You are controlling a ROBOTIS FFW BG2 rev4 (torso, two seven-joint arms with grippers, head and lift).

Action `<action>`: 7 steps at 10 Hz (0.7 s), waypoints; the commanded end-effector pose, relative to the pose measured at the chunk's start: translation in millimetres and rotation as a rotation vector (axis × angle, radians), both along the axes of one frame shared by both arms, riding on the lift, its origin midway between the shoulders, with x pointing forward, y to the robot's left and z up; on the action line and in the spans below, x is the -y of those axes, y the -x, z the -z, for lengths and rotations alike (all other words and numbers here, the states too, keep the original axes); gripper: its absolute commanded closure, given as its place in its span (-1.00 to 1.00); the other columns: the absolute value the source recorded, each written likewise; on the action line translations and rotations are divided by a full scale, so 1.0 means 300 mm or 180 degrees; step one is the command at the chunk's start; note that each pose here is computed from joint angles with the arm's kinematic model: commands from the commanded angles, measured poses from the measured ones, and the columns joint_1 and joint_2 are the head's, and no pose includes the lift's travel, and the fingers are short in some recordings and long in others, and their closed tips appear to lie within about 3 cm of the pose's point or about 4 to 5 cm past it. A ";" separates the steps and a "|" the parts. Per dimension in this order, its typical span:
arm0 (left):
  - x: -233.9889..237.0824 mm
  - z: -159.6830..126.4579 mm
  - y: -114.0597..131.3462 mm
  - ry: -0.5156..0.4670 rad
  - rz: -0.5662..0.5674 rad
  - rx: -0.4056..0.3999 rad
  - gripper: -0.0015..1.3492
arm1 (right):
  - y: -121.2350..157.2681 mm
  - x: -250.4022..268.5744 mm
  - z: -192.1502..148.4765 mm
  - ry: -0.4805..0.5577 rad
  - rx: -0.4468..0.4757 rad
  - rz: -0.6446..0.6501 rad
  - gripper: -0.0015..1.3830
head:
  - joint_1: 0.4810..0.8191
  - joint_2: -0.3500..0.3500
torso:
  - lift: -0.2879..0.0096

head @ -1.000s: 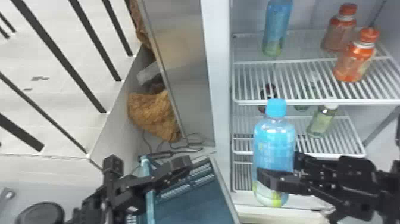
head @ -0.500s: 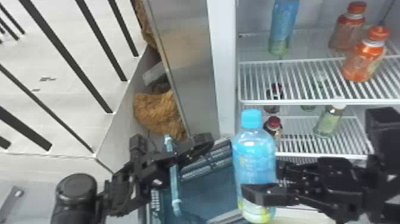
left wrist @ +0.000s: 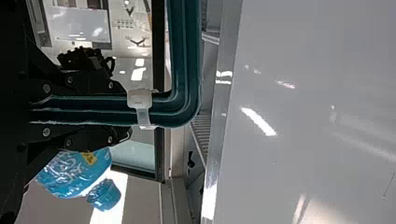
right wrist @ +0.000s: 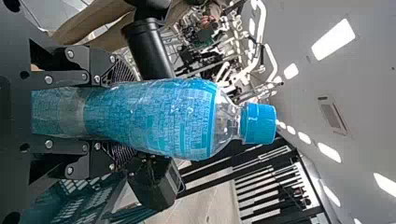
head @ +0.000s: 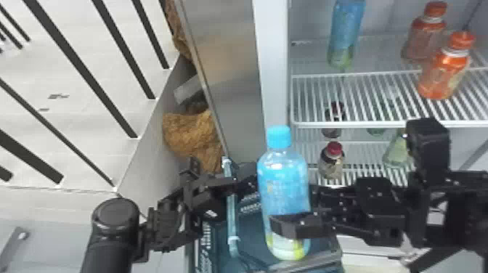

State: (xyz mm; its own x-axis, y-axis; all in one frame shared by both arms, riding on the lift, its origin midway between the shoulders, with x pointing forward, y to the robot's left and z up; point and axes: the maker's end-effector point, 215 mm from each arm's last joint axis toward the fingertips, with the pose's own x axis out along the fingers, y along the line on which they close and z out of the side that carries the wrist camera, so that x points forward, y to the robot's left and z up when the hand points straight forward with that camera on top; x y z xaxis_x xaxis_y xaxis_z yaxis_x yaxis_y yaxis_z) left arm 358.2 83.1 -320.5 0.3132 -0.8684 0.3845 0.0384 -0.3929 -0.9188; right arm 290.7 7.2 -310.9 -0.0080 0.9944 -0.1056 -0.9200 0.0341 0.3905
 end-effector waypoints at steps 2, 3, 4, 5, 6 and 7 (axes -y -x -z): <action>0.027 -0.031 0.007 0.0108 0.0051 0.0035 0.78 | -0.033 -0.011 0.038 -0.0119 -0.0080 0.0036 0.64 | 0.27 0.46 | 0.87; 0.031 -0.039 0.008 0.0137 0.0058 0.0047 0.78 | -0.052 -0.012 0.057 -0.0179 -0.0096 0.0063 0.62 | 0.27 0.45 | 0.87; 0.037 -0.052 0.009 0.0178 0.0073 0.0061 0.78 | -0.081 -0.010 0.068 -0.0218 -0.0057 0.0108 0.59 | 0.27 0.43 | 0.87; 0.041 -0.057 0.012 0.0197 0.0089 0.0064 0.78 | -0.100 -0.007 0.089 -0.0251 -0.0078 0.0155 0.58 | 0.27 0.42 | 0.87; 0.043 -0.062 0.011 0.0207 0.0094 0.0074 0.78 | -0.103 -0.007 0.094 -0.0265 -0.0088 0.0167 0.42 | 0.27 0.41 | 0.87; 0.042 -0.060 0.014 0.0212 0.0094 0.0067 0.78 | -0.099 -0.012 0.105 -0.0257 -0.0106 0.0160 -0.01 | 0.27 0.40 | 0.87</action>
State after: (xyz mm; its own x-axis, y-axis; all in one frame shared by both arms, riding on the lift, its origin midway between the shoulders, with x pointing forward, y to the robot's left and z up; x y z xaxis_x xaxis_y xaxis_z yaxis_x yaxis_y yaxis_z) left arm 354.6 70.2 -302.7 0.2792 -0.8507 0.4453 0.0453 -0.4516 -0.8911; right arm 319.2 9.7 -340.4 0.0341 0.9991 -0.0238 -0.9058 0.0409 0.4218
